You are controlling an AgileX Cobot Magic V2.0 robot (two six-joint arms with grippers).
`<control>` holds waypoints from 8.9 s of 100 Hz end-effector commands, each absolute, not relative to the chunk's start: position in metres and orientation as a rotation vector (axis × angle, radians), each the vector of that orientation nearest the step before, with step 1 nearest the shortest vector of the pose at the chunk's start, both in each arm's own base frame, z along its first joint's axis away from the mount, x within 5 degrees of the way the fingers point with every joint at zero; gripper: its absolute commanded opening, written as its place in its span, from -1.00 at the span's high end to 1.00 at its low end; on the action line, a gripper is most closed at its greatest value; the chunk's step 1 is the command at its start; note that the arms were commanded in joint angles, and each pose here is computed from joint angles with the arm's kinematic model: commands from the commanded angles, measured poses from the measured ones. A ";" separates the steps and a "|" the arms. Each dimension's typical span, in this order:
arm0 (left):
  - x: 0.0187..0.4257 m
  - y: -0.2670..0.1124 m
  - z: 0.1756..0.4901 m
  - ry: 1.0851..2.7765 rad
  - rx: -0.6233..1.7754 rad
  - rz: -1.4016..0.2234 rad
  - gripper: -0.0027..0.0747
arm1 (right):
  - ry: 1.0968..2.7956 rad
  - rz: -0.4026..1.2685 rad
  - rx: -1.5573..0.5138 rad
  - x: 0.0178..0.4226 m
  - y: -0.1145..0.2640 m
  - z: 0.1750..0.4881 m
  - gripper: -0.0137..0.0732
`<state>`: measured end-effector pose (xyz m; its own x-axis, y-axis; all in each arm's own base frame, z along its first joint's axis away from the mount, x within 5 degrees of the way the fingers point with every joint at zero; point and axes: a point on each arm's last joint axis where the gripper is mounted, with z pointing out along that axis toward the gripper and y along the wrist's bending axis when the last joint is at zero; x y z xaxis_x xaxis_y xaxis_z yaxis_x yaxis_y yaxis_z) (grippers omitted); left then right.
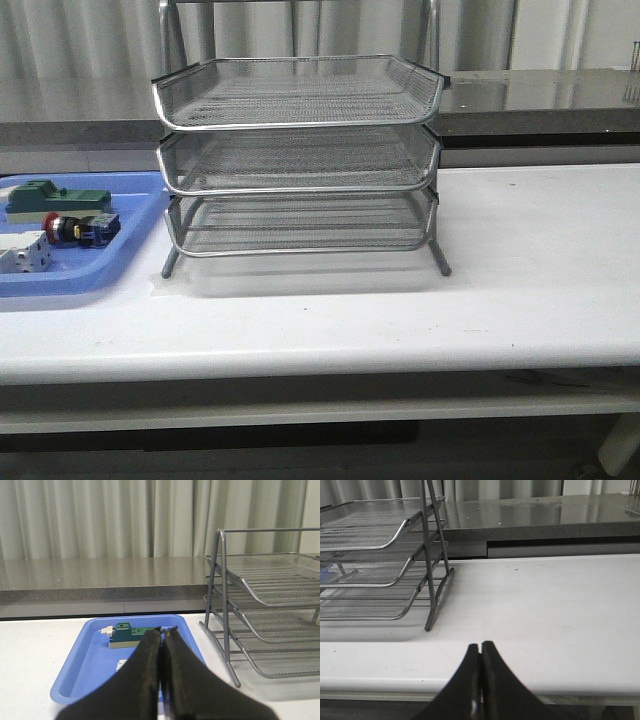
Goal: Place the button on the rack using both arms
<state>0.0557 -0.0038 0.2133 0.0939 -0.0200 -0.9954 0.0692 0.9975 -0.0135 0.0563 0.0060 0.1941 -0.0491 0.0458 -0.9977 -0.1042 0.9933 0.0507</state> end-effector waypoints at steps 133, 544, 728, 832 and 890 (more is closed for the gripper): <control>0.054 -0.004 0.207 1.403 0.030 -0.074 0.98 | 1.583 0.120 -0.038 0.055 0.005 0.281 0.82; 0.054 -0.004 0.207 1.403 0.030 -0.074 0.98 | 2.348 1.168 0.292 0.300 0.110 0.191 0.73; 0.054 -0.004 0.207 1.403 0.030 -0.074 0.98 | 2.357 0.862 -0.179 0.176 0.081 0.252 -0.40; 0.054 -0.004 0.207 1.403 0.030 -0.074 0.98 | 2.094 0.084 -0.084 0.059 0.005 0.372 -0.37; 0.054 -0.004 0.207 1.403 0.030 -0.074 0.98 | 2.167 0.079 -0.081 0.047 0.003 0.365 0.84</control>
<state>0.0557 -0.0038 0.2133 0.0939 -0.0200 -0.9954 0.0692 0.9975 -0.0135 0.0451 0.0035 0.3542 -0.6222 -0.0318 -0.7822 -0.0917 0.9953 0.0325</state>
